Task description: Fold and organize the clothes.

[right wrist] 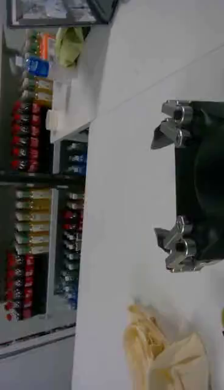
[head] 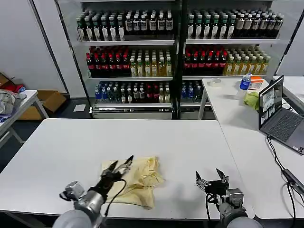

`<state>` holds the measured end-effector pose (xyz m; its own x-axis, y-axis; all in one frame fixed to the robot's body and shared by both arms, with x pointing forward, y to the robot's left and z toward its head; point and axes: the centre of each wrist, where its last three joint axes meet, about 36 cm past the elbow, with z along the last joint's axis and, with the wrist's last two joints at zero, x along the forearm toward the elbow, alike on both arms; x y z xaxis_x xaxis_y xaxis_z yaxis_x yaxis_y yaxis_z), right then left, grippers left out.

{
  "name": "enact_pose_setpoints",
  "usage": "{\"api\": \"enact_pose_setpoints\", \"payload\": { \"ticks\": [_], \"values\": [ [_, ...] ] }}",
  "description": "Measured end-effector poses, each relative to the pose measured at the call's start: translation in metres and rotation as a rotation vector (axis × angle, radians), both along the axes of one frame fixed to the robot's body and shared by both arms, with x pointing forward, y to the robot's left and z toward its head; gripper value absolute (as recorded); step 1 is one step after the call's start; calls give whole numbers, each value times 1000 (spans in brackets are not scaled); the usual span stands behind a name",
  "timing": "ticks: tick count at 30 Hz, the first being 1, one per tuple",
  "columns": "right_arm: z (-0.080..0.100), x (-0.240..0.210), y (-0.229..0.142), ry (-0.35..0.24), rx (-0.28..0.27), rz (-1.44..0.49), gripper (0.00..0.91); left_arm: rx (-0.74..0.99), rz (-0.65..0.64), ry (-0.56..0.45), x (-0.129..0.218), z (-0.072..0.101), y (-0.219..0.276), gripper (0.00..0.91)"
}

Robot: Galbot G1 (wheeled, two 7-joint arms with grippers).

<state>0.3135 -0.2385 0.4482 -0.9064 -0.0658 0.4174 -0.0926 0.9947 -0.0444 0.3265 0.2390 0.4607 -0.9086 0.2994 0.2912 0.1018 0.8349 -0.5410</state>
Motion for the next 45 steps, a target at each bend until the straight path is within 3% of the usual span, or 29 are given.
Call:
{"api": "enact_pose_setpoints", "payload": {
  "ticks": [19, 42, 44, 45],
  "values": [
    [5, -4, -4, -7, -6, -9, 907, 205, 72, 159, 2, -52, 65, 907],
    [8, -10, -6, -3, -19, -11, 907, -50, 25, 231, 22, -71, 67, 907],
    [8, -10, -6, -3, -19, -11, 907, -74, 25, 232, 23, -72, 66, 736],
    [8, -11, -6, -3, -18, -12, 907, -85, 26, 232, 24, -73, 66, 554]
  ]
}}
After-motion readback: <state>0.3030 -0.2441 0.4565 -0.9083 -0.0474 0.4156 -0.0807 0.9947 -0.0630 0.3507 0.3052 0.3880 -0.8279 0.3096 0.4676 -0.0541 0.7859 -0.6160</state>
